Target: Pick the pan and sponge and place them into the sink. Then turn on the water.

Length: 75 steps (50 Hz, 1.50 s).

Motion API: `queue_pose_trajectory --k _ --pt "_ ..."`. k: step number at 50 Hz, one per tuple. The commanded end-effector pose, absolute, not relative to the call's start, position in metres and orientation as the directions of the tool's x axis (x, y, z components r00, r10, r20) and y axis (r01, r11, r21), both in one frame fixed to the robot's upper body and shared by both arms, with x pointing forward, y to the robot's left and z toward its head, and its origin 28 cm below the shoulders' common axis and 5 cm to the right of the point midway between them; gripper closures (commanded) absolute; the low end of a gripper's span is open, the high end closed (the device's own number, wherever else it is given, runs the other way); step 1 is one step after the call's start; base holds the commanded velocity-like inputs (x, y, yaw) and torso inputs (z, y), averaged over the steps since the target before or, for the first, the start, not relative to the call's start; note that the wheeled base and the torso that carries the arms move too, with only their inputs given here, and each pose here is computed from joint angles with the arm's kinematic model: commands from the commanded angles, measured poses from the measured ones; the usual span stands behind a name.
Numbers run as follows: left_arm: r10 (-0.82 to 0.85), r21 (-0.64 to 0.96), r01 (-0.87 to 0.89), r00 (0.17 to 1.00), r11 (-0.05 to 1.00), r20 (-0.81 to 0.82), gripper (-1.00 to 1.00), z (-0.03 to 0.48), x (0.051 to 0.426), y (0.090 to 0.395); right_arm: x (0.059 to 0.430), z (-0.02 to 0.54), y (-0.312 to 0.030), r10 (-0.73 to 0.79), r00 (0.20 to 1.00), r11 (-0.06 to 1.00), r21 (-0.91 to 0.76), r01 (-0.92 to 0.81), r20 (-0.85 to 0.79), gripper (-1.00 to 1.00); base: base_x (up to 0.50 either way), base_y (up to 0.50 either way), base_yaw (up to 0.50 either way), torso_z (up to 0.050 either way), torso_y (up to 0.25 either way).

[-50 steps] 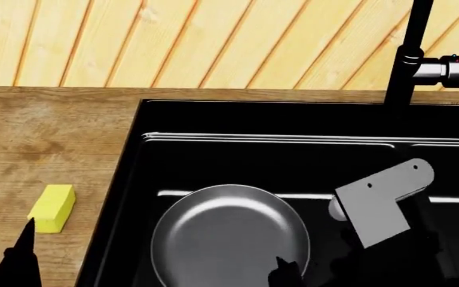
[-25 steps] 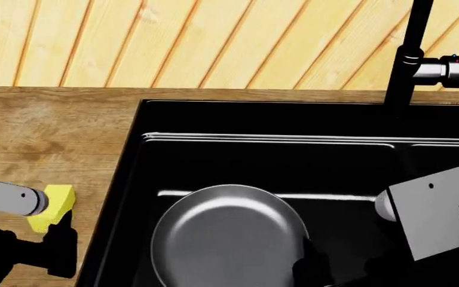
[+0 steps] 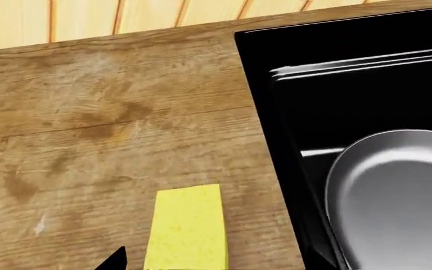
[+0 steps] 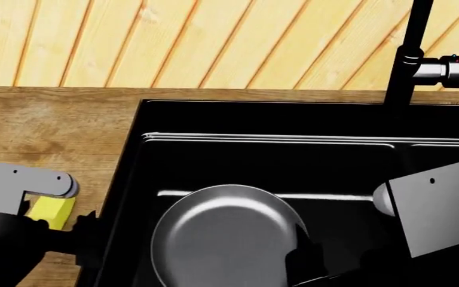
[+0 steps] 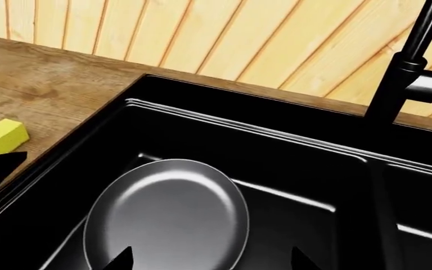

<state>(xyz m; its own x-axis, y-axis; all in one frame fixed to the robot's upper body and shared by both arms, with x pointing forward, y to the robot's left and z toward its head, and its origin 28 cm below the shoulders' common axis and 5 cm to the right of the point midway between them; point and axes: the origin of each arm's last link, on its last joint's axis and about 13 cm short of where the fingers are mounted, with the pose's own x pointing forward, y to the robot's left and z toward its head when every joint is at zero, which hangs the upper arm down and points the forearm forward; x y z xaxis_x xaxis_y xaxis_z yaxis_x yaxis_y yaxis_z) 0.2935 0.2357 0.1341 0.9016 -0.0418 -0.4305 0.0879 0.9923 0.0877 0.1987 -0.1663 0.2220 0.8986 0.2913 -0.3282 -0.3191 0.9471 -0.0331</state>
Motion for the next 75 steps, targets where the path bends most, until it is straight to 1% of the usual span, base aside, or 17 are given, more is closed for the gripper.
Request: queue_pose_trajectory --k 1,12,18,19,29,38,42,45,47,51,52,58,62,66,74,75 --pt "-0.004 0.094 0.052 0.892 0.994 -0.453 -1.00 0.127 0.299 0.244 0.197 0.223 -0.166 0.294 0.900 0.947 -0.028 -0.320 -0.322 -1.00 0.00 0.00 0.00 0.000 0.000" --pt "0.022 0.096 0.025 0.884 0.995 -0.467 -1.00 0.121 0.301 0.250 0.198 0.220 -0.166 0.295 0.897 0.947 -0.022 -0.319 -0.329 -1.00 0.00 0.00 0.00 0.000 0.000" --pt "0.015 0.078 0.025 0.881 0.997 -0.472 -1.00 0.121 0.302 0.249 0.198 0.219 -0.166 0.293 0.897 0.948 -0.020 -0.317 -0.331 -1.00 0.00 0.00 0.00 0.000 0.000" --pt "0.016 0.079 0.024 0.883 0.997 -0.469 1.00 0.122 0.302 0.248 0.198 0.218 -0.166 0.292 0.897 0.949 -0.020 -0.316 -0.331 -1.00 0.00 0.00 0.00 0.000 0.000" --pt "-0.017 0.077 0.058 0.894 0.995 -0.448 1.00 0.130 0.301 0.240 0.198 0.219 -0.167 0.283 0.902 0.953 -0.013 -0.304 -0.326 -1.00 0.00 0.00 0.00 0.000 0.000" --pt "-0.054 0.104 0.102 0.919 0.989 -0.389 1.00 0.150 0.302 0.227 0.195 0.219 -0.169 0.268 0.913 0.959 -0.006 -0.284 -0.309 -1.00 0.00 0.00 0.00 0.000 0.000" --pt "-0.111 0.122 0.167 0.922 0.978 -0.370 1.00 0.158 0.303 0.213 0.195 0.219 -0.170 0.260 0.919 0.963 0.004 -0.270 -0.295 -1.00 0.00 0.00 0.00 0.000 0.000" --pt "-0.175 0.110 0.228 0.916 0.968 -0.360 1.00 0.165 0.302 0.204 0.195 0.219 -0.171 0.253 0.926 0.967 0.056 -0.248 -0.278 -1.00 0.00 0.00 0.00 0.000 0.000" --pt "-0.204 0.114 0.258 0.914 0.959 -0.351 1.00 0.170 0.301 0.202 0.194 0.220 -0.172 0.247 0.930 0.969 0.063 -0.239 -0.272 -1.00 0.00 0.00 0.00 0.000 0.000" --pt "-0.271 0.104 0.325 0.895 0.940 -0.353 1.00 0.178 0.302 0.195 0.192 0.225 -0.175 0.213 0.948 0.977 0.058 -0.205 -0.237 -1.00 0.00 0.00 0.00 0.000 0.000" --pt "-0.325 0.107 0.382 0.879 0.918 -0.348 1.00 0.179 0.303 0.189 0.193 0.228 -0.176 0.196 0.959 0.980 0.087 -0.181 -0.206 -1.00 0.00 0.00 0.00 0.000 0.000" --pt "-0.397 0.120 0.467 0.840 0.876 -0.371 1.00 0.180 0.313 0.168 0.188 0.231 -0.180 0.150 0.975 0.987 0.083 -0.138 -0.164 -1.00 0.00 0.00 0.00 0.000 0.000" --pt "-0.430 0.112 0.504 0.816 0.856 -0.386 1.00 0.180 0.328 0.149 0.183 0.232 -0.183 0.125 0.982 0.990 0.085 -0.114 -0.144 -1.00 0.00 0.00 0.00 0.000 0.000" --pt "-0.450 0.144 0.548 0.787 0.824 -0.421 1.00 0.172 0.345 0.134 0.178 0.232 -0.186 0.099 0.986 0.992 0.090 -0.088 -0.136 -1.00 0.00 0.00 0.00 0.000 0.000" --pt "-0.474 0.141 0.595 0.742 0.791 -0.474 1.00 0.155 0.359 0.120 0.166 0.234 -0.188 0.090 0.986 0.994 0.080 -0.079 -0.138 -1.00 0.00 0.00 0.00 0.000 0.000" --pt "-0.477 0.137 0.608 0.726 0.782 -0.495 1.00 0.150 0.361 0.118 0.164 0.235 -0.187 0.089 0.987 0.994 0.081 -0.079 -0.134 -1.00 0.00 0.00 0.00 0.000 0.000"
